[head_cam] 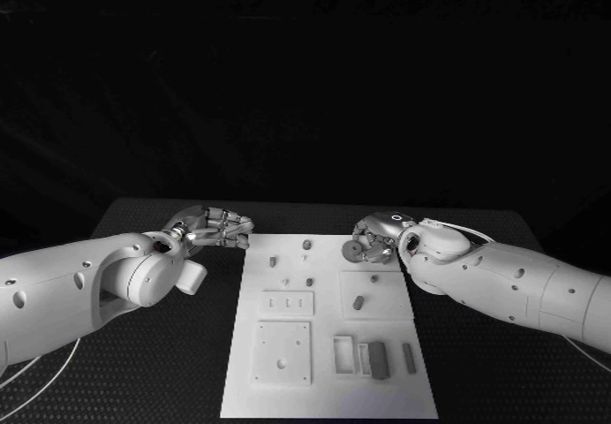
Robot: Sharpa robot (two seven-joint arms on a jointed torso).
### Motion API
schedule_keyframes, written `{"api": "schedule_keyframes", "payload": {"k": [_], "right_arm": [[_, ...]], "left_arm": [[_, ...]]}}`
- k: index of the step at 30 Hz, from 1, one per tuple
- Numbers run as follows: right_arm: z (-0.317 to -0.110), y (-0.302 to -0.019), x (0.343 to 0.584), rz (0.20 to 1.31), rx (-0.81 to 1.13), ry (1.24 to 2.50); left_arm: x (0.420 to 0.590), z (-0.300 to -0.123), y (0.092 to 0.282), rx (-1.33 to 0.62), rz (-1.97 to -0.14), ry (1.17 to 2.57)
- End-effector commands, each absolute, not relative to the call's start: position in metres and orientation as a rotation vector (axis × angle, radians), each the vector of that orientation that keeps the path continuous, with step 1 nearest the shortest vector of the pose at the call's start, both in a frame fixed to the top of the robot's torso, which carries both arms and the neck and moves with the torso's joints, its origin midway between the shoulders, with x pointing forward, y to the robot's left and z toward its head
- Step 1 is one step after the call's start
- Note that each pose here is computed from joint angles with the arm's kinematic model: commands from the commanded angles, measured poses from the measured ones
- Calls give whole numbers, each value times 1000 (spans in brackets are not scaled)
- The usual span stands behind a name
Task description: Assemble the parts on the task board
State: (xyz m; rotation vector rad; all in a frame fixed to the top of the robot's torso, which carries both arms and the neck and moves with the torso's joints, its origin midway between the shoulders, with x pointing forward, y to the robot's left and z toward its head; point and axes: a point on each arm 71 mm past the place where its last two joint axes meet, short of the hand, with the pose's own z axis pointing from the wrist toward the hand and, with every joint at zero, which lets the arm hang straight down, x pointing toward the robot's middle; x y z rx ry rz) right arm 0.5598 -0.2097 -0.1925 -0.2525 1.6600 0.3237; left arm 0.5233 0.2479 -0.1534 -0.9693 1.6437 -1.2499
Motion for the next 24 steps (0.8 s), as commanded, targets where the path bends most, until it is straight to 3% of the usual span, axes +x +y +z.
{"api": "schedule_keyframes", "payload": {"k": [1,24], "right_arm": [[-198,-206,558,329,-283,1678],[-199,-202,554,333,-298,1622]], "left_arm": [[523,-152,245,-953,-1270,1649],[523,-152,246,-952,-1268,1650]]}}
